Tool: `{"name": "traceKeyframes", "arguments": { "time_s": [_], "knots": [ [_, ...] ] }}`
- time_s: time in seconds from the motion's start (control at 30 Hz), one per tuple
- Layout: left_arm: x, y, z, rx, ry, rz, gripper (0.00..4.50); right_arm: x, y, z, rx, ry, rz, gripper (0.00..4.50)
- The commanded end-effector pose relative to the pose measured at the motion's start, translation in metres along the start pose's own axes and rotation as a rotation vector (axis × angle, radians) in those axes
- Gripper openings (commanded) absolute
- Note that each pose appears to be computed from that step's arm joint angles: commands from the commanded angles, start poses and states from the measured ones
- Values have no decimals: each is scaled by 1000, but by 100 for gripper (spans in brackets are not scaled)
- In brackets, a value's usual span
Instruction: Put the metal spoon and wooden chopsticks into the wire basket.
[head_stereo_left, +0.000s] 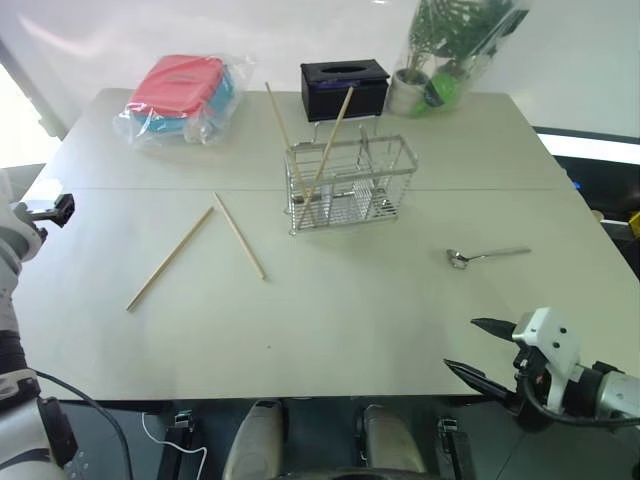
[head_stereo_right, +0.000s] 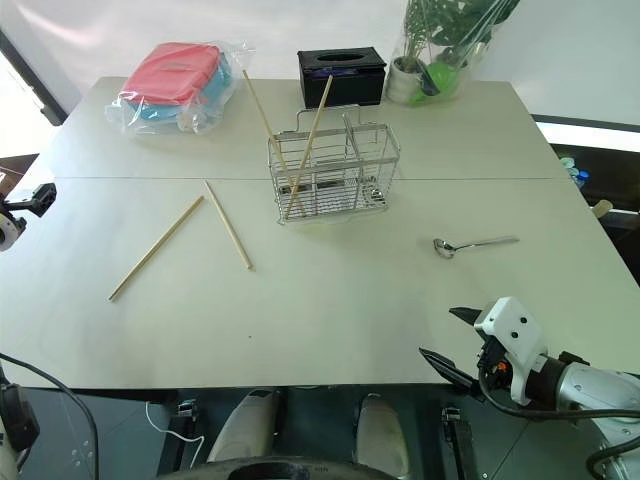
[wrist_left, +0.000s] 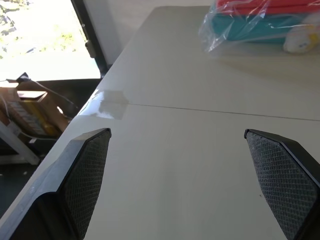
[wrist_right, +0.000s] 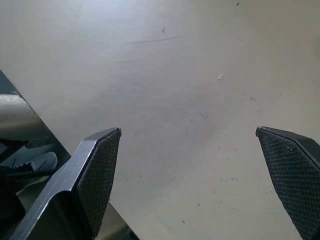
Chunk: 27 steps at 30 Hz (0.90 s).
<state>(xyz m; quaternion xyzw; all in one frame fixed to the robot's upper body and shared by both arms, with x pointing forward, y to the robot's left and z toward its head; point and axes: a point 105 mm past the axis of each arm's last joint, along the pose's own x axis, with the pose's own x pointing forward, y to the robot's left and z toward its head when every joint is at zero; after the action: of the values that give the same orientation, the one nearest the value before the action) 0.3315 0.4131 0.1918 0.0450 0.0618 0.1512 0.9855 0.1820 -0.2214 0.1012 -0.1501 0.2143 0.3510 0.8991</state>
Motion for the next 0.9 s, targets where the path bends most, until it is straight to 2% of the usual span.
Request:
{"name": "traceKeyframes", "arguments": {
  "time_s": [0.03, 0.67, 0.8, 0.9],
  "knots": [
    [0, -2, 21, 23, -56, -9, 450, 0, 1, 7, -28, -28, -3, 447],
    [-1, -27, 26, 100, -66, -139, 450, -2, -13, 9, -100, -20, -17, 447],
    [-10, -51, 32, 154, -97, -263, 450, -2, -26, 15, -171, -3, 12, 447],
    [-30, -78, 35, 172, -130, -431, 450, 2, -47, 30, -251, -16, 13, 447]
  ]
}}
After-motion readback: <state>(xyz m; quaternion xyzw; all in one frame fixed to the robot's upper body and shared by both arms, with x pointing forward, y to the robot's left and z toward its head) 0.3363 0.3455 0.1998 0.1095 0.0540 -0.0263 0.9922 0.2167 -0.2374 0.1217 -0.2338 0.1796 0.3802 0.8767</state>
